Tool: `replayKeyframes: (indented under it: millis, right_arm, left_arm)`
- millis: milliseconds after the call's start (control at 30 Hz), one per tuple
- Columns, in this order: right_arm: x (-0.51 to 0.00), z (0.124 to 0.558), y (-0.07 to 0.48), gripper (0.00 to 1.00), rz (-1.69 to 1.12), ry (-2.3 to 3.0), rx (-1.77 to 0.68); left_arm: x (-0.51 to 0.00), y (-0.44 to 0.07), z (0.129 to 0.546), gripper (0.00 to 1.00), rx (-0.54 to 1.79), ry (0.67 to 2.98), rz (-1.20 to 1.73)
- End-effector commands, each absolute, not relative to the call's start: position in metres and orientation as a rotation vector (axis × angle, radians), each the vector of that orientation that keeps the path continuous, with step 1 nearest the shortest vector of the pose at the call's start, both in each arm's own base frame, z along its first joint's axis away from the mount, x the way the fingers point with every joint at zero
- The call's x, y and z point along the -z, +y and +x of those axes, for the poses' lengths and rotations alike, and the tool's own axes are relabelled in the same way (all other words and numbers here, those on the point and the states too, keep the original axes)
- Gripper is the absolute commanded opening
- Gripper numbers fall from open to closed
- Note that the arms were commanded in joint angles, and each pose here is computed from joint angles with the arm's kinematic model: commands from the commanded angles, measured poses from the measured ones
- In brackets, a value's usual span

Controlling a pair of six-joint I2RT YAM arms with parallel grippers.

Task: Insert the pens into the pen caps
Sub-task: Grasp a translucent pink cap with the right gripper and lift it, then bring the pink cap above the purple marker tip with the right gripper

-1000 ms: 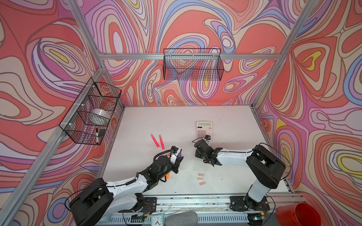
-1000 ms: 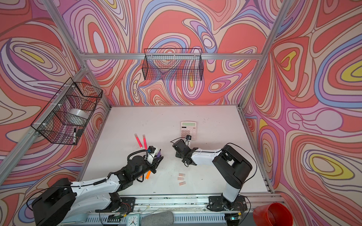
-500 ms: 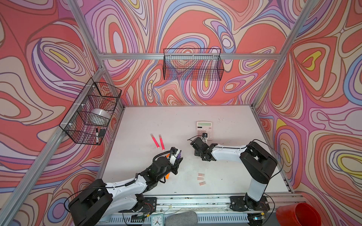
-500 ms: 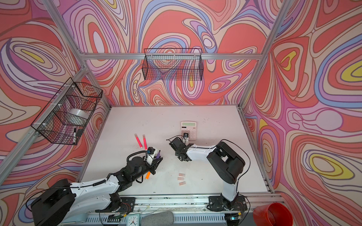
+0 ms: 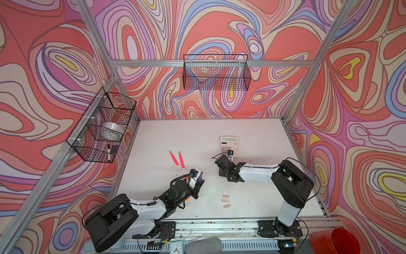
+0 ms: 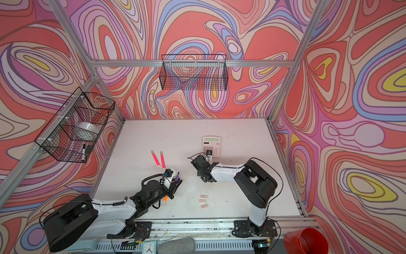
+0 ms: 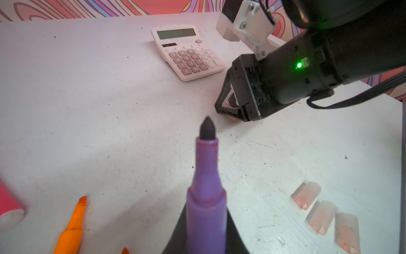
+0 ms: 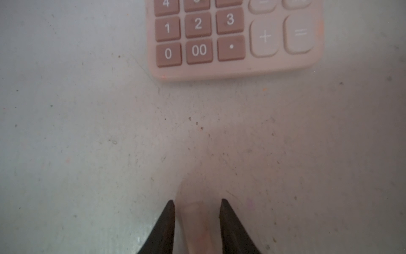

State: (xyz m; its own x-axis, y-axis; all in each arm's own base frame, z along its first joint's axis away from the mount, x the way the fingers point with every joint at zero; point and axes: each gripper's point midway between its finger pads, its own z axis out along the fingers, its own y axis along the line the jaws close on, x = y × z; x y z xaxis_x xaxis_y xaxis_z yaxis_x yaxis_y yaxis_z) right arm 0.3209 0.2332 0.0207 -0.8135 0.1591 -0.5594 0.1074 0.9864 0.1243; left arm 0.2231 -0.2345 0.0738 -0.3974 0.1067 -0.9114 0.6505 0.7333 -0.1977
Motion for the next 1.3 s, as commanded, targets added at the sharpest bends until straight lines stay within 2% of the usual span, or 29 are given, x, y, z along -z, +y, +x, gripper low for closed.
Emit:
replayKeyframes:
  millis: [0,67,500,700,900,1267]
  right_arm:
    - [-0.009,0.306,0.228,0.33,0.161,2.590,-0.106]
    - [-0.007,0.305,0.228,0.30,0.158,2.597,-0.105]
    - [-0.001,0.300,0.220,0.11,0.169,2.599,-0.077]
    - [-0.017,0.301,0.225,0.05,0.195,2.552,-0.173]
    - [-0.043,0.302,0.229,0.01,0.228,2.459,-0.326]
    - [-0.140,0.287,0.235,0.00,0.271,2.050,-0.842]
  left_arm:
    - [-0.106,-0.256,0.227,0.00,0.815,1.753,0.563]
    - [-0.106,-0.264,0.225,0.00,0.873,1.709,0.571]
    - [-0.075,-0.286,0.249,0.00,0.774,1.777,0.600]
    - [-0.064,-0.284,0.251,0.00,0.734,1.799,0.617]
    - [-0.057,-0.291,0.250,0.00,0.662,1.784,0.670]
    - [-0.067,-0.292,0.244,0.00,0.670,1.752,0.684]
